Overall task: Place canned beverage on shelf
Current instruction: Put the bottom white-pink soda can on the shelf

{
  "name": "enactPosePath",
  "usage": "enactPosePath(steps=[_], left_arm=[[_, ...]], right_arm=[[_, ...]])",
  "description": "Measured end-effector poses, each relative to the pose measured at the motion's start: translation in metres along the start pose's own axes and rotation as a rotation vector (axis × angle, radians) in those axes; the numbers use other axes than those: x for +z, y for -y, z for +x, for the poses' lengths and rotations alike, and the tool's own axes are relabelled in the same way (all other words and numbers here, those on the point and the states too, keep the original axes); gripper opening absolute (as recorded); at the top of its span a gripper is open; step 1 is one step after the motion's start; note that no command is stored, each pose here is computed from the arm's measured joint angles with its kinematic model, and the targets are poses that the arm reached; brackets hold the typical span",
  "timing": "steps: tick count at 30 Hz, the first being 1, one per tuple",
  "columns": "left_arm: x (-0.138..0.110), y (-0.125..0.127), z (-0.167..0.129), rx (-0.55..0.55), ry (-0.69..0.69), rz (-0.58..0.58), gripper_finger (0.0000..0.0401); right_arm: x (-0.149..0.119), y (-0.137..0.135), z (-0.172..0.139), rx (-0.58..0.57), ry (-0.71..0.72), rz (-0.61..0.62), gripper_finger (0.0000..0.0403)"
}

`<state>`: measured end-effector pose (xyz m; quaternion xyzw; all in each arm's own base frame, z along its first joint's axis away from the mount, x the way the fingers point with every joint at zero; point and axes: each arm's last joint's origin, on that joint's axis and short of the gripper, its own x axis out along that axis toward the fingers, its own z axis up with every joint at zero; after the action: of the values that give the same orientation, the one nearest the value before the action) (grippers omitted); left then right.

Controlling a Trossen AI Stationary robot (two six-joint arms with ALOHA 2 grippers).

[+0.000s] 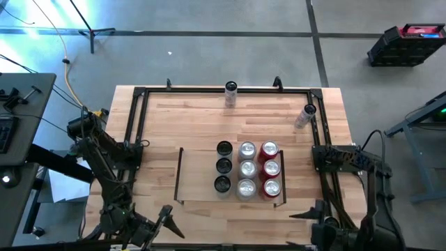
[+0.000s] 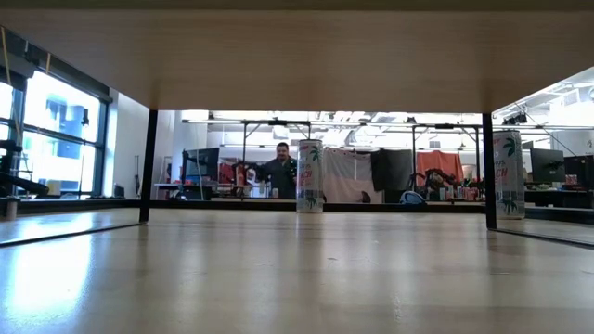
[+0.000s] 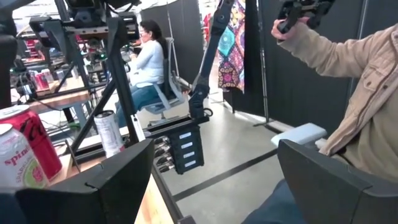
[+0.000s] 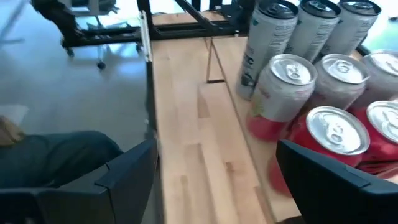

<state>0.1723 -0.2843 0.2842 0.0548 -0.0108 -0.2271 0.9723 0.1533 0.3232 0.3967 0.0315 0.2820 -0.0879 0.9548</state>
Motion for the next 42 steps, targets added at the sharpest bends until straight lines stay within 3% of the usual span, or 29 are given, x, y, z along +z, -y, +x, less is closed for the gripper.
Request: enactPosePath(steps=[4, 9, 16, 20, 22, 27, 31, 42], left_arm=[[-0.001, -0.004, 0.002, 0.013, -0.006, 0.003, 0.0330], [-0.003, -0.006, 0.004, 0.018, -0.024, 0.012, 0.0330], [-0.004, -0.006, 0.004, 0.017, -0.029, 0.017, 0.0330], [-0.004, -0.008, 0.005, 0.023, -0.030, 0.017, 0.0330], [-0.004, -0.010, 0.006, 0.028, -0.031, 0.016, 0.0330], [-0.005, -0.012, 0.008, 0.037, -0.033, 0.017, 0.0330], [-0.005, -0.015, 0.010, 0.049, -0.034, 0.019, 0.0330], [-0.006, -0.027, 0.016, 0.087, -0.039, 0.017, 0.0330]], right_arm=[[-0.010, 0.004, 0.007, -0.018, -0.069, 0.030, 0.0314], [-0.039, 0.011, 0.017, -0.064, -0.360, 0.215, 0.0314], [-0.061, 0.055, 0.021, -0.260, -0.788, 0.514, 0.0314], [-0.072, 0.081, 0.025, -0.388, -0.989, 0.607, 0.0314], [-0.075, 0.089, 0.028, -0.395, -1.056, 0.662, 0.0314], [-0.078, 0.090, 0.039, -0.283, -1.101, 0.742, 0.0323], [-0.082, 0.091, 0.042, -0.322, -1.164, 0.761, 0.0330], [-0.093, 0.078, 0.051, -0.318, -1.163, 0.759, 0.0330]])
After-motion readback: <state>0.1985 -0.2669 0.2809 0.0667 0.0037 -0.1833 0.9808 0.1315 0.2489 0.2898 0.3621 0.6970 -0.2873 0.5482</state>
